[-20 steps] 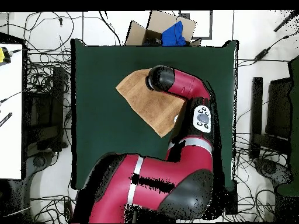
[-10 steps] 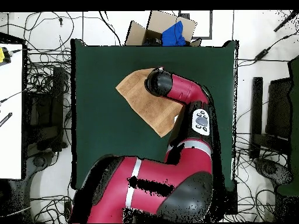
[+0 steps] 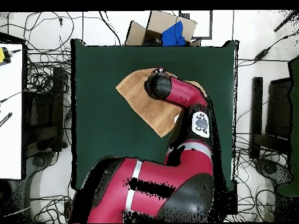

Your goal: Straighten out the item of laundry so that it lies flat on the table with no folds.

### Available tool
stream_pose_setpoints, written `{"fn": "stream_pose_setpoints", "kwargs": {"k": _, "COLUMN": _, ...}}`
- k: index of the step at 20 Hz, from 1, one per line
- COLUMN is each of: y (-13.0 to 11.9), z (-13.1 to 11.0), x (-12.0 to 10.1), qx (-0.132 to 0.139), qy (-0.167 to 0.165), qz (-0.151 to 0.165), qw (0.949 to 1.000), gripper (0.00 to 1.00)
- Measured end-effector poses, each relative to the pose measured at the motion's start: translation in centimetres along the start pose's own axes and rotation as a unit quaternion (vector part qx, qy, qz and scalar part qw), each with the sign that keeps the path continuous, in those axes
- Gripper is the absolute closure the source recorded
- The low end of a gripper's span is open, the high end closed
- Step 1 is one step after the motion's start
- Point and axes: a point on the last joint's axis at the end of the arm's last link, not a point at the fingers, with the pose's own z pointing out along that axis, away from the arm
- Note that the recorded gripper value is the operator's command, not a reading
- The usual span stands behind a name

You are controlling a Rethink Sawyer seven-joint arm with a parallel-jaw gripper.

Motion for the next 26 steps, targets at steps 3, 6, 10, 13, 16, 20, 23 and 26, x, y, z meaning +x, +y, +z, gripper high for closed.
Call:
{"fn": "stream_pose_setpoints", "kwargs": {"k": 3, "y": -0.1, "z": 0.0, "x": 0.1, "qx": -0.002, "qy": -0.002, "qz": 0.0, "qw": 1.0, "gripper": 0.0}}
{"fn": "stream_pose_setpoints", "kwargs": {"k": 6, "y": -0.2, "z": -0.1, "x": 0.2, "qx": -0.005, "qy": -0.005, "qz": 0.001, "qw": 1.0, "gripper": 0.0}}
{"fn": "stream_pose_setpoints", "kwargs": {"k": 10, "y": -0.4, "z": -0.1, "x": 0.4, "qx": -0.011, "qy": -0.011, "qz": 0.003, "qw": 0.9999, "gripper": 0.0}}
{"fn": "stream_pose_setpoints", "kwargs": {"k": 13, "y": -0.6, "z": -0.1, "x": 0.5, "qx": -0.018, "qy": -0.018, "qz": 0.005, "qw": 0.9997, "gripper": 0.0}}
{"fn": "stream_pose_setpoints", "kwargs": {"k": 16, "y": -0.8, "z": -0.2, "x": 0.7, "qx": -0.025, "qy": -0.025, "qz": 0.006, "qw": 0.9994, "gripper": 0.0}}
{"fn": "stream_pose_setpoints", "kwargs": {"k": 20, "y": -1.1, "z": -0.2, "x": 1.0, "qx": -0.039, "qy": -0.034, "qz": 0.012, "qw": 0.9986, "gripper": 0.0}}
{"fn": "stream_pose_setpoints", "kwargs": {"k": 23, "y": -1.6, "z": -0.3, "x": 1.1, "qx": -0.053, "qy": -0.042, "qz": 0.022, "qw": 0.9975, "gripper": 0.0}}
{"fn": "stream_pose_setpoints", "kwargs": {"k": 26, "y": -2.0, "z": -0.3, "x": 1.3, "qx": -0.066, "qy": -0.05, "qz": 0.03, "qw": 0.9961, "gripper": 0.0}}
